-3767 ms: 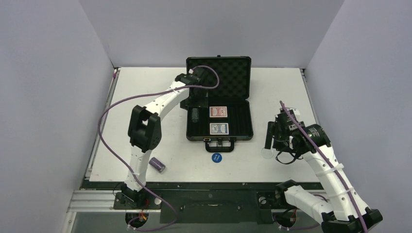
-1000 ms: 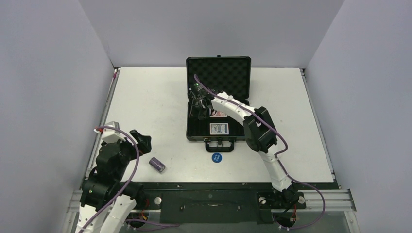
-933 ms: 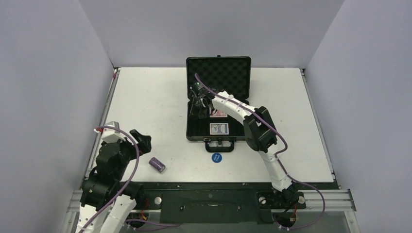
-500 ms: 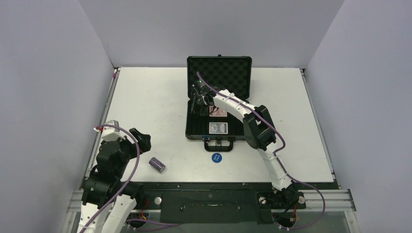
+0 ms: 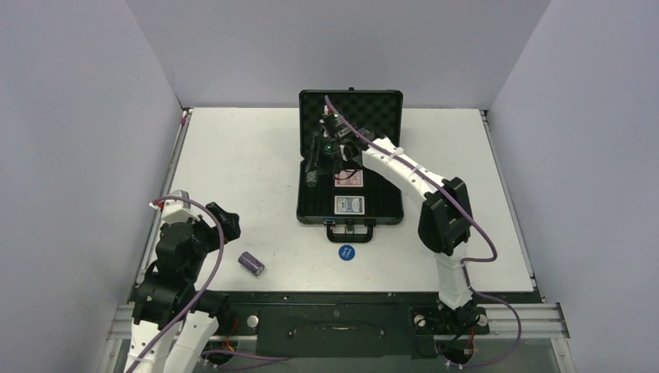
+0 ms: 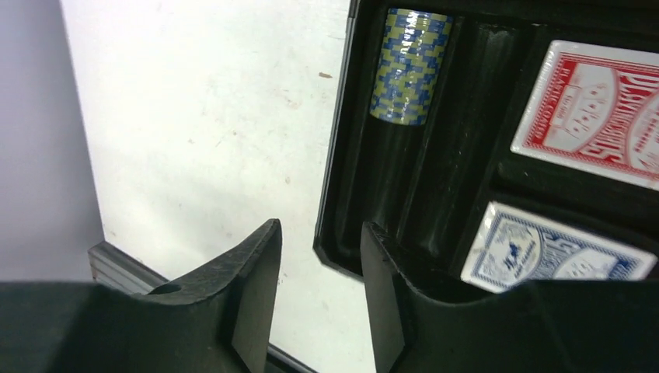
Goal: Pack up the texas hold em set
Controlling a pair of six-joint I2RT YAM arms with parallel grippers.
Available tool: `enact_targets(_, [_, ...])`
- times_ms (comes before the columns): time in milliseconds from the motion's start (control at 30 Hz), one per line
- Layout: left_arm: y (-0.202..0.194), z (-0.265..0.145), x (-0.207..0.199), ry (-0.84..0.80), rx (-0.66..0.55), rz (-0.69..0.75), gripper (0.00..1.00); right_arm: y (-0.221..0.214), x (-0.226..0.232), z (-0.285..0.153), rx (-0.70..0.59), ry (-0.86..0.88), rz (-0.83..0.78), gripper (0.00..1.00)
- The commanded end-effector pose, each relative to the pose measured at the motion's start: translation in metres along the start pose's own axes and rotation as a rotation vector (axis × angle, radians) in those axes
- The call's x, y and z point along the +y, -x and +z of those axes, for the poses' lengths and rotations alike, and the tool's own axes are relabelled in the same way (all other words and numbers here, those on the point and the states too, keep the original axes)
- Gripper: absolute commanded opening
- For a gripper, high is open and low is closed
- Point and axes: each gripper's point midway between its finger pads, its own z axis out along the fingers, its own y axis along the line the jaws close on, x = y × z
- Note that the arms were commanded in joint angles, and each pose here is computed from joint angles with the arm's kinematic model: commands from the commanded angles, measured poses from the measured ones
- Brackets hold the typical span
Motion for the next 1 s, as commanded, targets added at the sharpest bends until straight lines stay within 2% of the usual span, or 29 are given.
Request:
enact_targets(0, [0.01, 0.005, 0.003, 0.036, -0.031, -0.002, 0.96, 0.013, 0.014, -0.054, -0.122, 0.036, -0.065, 0.41])
enact_targets(267, [0.005, 0.017, -0.005, 0.05, 0.058, 0.007, 0.96, 0.002, -0.001, -0.104, -0.192, 0.013, -0.081, 0.51])
enact_targets(433, [-0.009, 0.023, -0.016, 0.044, 0.145, -0.115, 0.96, -0.011, -0.018, -0.125, -0.219, -0.015, -0.08, 0.57])
enact_targets(667, [-0.042, 0.015, 0.02, 0.346, 0.294, -0.277, 0.96, -0.026, -0.036, -0.145, -0.24, -0.046, -0.067, 0.61])
enact_targets(867, [-0.064, 0.009, 0.027, 0.437, 0.386, -0.344, 0.96, -0.039, -0.049, -0.15, -0.235, -0.064, -0.054, 0.61])
enact_targets(967, [-0.072, 0.006, 0.031, 0.446, 0.391, -0.374, 0.97, -0.043, -0.052, -0.15, -0.233, -0.067, -0.05, 0.61])
